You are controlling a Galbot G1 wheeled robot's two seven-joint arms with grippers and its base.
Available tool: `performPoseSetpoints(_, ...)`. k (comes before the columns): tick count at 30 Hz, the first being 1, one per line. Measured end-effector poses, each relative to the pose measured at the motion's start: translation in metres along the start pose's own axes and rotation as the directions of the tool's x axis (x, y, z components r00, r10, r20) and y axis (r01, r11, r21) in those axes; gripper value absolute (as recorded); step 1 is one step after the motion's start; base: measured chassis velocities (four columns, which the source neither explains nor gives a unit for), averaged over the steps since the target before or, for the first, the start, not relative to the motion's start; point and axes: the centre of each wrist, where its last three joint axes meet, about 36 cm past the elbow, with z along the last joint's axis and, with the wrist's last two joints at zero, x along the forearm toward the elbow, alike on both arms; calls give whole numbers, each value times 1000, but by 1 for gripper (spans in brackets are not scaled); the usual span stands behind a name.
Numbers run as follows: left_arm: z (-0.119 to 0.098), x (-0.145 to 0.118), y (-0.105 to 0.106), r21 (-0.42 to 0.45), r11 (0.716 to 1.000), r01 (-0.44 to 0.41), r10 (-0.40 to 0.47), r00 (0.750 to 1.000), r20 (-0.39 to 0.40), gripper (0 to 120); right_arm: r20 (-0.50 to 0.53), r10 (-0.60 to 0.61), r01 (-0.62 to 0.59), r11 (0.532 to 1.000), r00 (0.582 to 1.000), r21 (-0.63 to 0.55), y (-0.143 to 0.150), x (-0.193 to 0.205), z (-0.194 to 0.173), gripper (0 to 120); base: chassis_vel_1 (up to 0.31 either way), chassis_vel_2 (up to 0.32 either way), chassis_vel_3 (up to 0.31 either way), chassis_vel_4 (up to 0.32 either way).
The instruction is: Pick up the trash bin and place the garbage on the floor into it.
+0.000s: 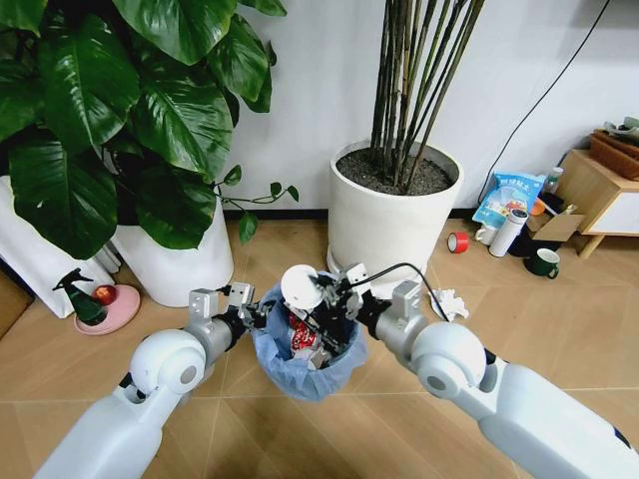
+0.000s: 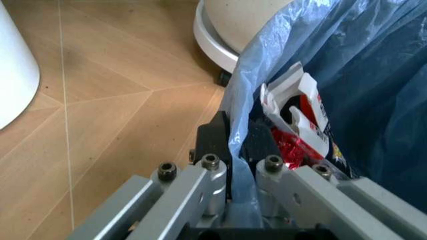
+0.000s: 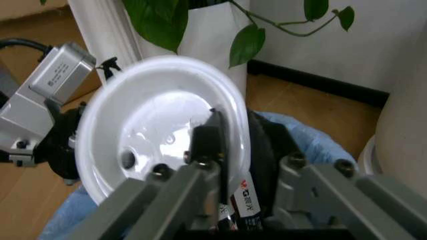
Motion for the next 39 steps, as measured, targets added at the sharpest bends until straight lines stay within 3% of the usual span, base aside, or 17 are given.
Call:
performPoseSetpoints(7, -1, 0, 2, -1, 1000, 3, -3, 1000, 1, 0, -1, 11, -11, 1000, 1000, -2, -3, -1, 1, 46, 0, 0, 0, 0)
performPoseSetpoints(17, 0, 0, 2, -1, 1000, 0, 0, 1000, -1, 0, 3, 25, -25, 1000, 1000, -18, -4, -1, 5, 77, 0, 0, 0, 0)
performPoseSetpoints(21, 0, 1, 3, 1, 1000, 5, -5, 1000, -2, 0, 39, 112, -111, 993, 993, -37, -15, 3, 4, 95, 0, 0, 0, 0)
performPoseSetpoints(30, 4, 8, 5, 5, 1000, 21, -21, 1000, 0, 0, 98, 356, -361, 932, 929, 37, -41, 13, 23, 100, 0, 0, 0, 0)
performPoseSetpoints(39, 5, 12, 8, 0, 1000, 29, -29, 1000, -4, 0, 126, 447, -450, 893, 885, -4, -54, 31, 23, 100, 0, 0, 0, 0)
